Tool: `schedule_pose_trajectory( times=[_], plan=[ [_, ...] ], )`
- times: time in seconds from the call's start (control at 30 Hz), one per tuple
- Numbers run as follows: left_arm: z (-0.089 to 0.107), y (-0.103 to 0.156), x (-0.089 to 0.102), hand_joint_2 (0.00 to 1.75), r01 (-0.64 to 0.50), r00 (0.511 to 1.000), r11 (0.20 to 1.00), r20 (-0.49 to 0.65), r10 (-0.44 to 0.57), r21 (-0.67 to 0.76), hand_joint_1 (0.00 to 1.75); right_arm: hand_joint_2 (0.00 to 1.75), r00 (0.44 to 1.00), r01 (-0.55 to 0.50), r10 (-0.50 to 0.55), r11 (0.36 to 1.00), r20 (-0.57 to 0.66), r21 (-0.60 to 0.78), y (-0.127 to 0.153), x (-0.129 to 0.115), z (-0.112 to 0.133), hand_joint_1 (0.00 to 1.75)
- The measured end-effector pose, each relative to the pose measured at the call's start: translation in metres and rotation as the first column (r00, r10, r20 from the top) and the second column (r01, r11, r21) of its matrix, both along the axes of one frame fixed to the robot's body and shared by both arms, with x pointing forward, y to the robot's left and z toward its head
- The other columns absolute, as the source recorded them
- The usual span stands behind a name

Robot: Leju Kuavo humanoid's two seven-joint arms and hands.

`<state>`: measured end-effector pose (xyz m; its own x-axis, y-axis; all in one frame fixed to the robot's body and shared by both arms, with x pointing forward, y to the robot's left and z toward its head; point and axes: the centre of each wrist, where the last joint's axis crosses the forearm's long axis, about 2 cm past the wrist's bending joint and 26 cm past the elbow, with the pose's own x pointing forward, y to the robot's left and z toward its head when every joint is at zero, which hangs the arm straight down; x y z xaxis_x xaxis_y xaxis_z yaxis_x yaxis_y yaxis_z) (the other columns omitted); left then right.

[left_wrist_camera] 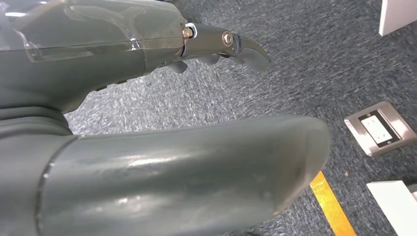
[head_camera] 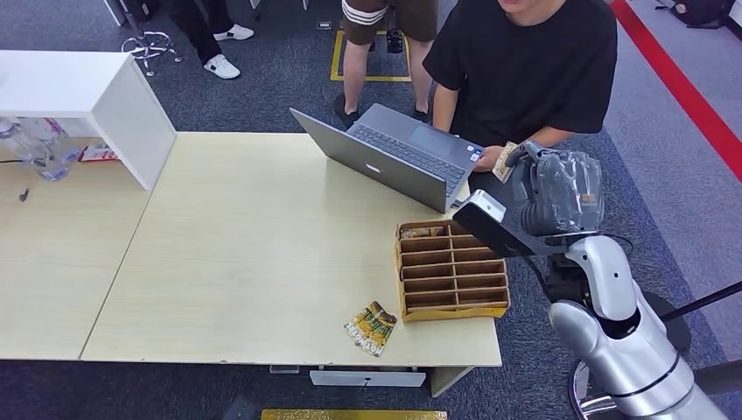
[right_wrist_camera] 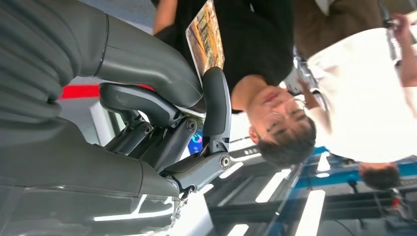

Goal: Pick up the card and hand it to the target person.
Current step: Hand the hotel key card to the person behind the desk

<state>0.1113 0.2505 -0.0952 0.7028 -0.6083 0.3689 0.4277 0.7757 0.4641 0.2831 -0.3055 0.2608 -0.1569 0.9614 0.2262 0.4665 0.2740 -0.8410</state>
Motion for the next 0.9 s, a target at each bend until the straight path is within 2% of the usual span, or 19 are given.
schedule_pose_trajectory(
  times=[0.13, 0.23, 0.43, 0.57, 0.8, 0.9],
  plan=[
    [0.001, 0.0, 0.002, 0.0, 0.007, 1.0, 1.0, 0.003, -0.007, 0.002, 0.0, 1.75, 0.999, 0.025, -0.021, 0.987, -0.024, 0.159, -0.012, 0.013, -0.006, 1.75],
    [0.001, -0.001, 0.003, 0.0, 0.01, 1.0, 1.0, 0.002, -0.01, 0.005, 0.0, 1.75, 0.999, 0.044, -0.042, 0.949, -0.015, 0.311, -0.023, 0.022, -0.012, 1.75],
    [0.002, -0.004, 0.004, 0.0, 0.017, 1.0, 1.0, -0.001, -0.017, 0.007, 0.0, 1.75, 0.997, 0.081, -0.073, 0.798, -0.037, 0.598, -0.045, 0.04, -0.027, 1.75],
    [0.002, -0.005, 0.006, 0.0, 0.02, 1.0, 1.0, -0.005, -0.02, 0.01, 0.0, 1.75, 0.993, 0.108, -0.117, 0.753, -0.03, 0.649, -0.055, 0.049, -0.037, 1.74],
    [0.003, -0.006, 0.008, 0.0, 0.035, 0.999, 0.999, -0.006, -0.034, 0.011, 0.0, 1.75, 0.979, 0.185, -0.2, 0.743, -0.05, 0.644, -0.063, 0.059, -0.056, 1.72],
    [0.003, -0.006, 0.008, 0.0, 0.036, 0.999, 0.999, -0.006, -0.036, 0.011, 0.0, 1.75, 0.973, 0.214, -0.22, 0.75, -0.07, 0.626, -0.062, 0.061, -0.064, 1.61]
  ],
)
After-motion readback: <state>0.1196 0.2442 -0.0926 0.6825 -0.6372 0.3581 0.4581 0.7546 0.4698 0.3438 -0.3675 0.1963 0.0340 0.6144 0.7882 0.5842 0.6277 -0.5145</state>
